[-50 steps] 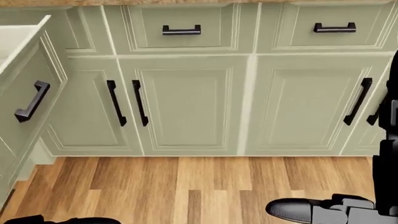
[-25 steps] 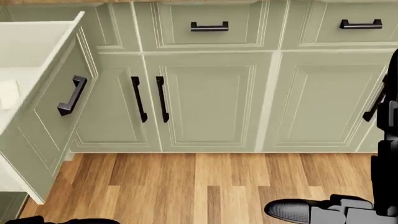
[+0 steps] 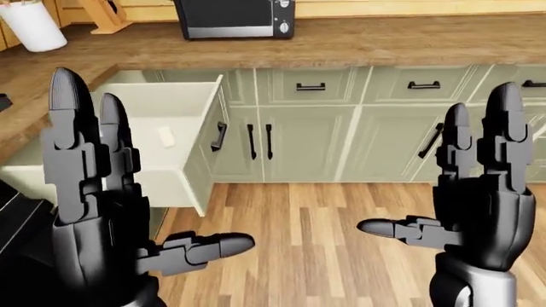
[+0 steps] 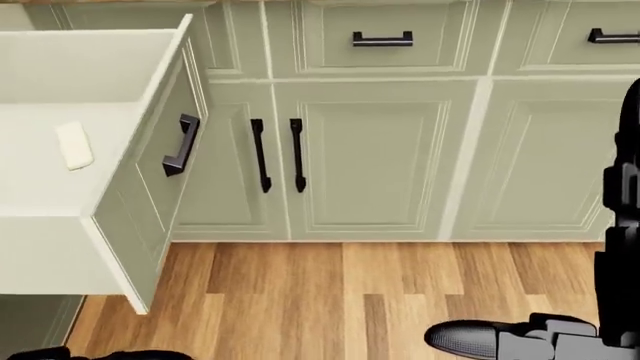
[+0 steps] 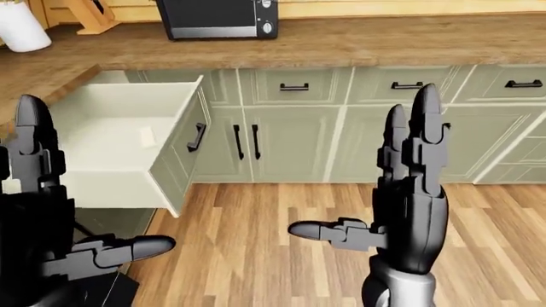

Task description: Close the right drawer.

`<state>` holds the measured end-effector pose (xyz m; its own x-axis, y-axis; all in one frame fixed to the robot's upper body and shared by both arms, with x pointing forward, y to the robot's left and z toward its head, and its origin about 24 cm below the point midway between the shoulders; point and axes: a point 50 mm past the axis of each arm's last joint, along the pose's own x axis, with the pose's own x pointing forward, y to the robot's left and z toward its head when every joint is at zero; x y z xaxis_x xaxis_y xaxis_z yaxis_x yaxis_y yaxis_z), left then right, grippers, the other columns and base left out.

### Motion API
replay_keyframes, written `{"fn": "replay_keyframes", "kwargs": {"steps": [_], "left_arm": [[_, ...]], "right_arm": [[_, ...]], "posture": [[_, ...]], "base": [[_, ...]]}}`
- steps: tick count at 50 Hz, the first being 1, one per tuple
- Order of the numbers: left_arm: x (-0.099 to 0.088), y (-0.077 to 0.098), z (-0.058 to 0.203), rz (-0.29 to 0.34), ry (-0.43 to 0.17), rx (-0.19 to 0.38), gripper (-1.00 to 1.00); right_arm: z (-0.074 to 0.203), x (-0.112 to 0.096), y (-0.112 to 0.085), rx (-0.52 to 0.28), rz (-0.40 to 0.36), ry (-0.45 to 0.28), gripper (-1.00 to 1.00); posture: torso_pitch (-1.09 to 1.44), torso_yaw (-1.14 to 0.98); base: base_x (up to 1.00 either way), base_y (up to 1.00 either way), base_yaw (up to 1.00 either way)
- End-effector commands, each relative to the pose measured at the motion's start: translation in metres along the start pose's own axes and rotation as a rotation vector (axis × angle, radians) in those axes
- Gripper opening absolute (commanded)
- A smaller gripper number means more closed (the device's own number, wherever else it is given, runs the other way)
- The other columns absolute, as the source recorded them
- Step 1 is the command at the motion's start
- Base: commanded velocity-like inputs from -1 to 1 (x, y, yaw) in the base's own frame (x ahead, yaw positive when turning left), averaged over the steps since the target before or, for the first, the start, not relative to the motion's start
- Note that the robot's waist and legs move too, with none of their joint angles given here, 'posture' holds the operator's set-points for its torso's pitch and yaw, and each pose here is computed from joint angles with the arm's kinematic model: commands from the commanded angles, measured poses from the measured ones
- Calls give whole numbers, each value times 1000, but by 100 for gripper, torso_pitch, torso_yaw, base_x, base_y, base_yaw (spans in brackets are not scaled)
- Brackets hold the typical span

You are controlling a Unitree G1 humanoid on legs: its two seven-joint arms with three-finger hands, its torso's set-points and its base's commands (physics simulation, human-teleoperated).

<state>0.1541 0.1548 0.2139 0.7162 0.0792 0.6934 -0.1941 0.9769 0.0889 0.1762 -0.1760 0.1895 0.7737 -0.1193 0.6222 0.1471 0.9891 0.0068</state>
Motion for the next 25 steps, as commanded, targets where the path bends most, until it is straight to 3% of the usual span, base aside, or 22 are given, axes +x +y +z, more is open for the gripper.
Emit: {"fn": "replay_keyframes", "kwargs": {"steps": [1,25], "left_arm": [[1,2,7,10,-45,4,100],[0,1,5,8,-44,6,100]], "right_arm": [[10,1,2,10,9,-63,100],[7,0,3,9,13,-58,100]], "posture": [[0,0],[0,0]], "base": [[0,32,0],[0,31,0]]}}
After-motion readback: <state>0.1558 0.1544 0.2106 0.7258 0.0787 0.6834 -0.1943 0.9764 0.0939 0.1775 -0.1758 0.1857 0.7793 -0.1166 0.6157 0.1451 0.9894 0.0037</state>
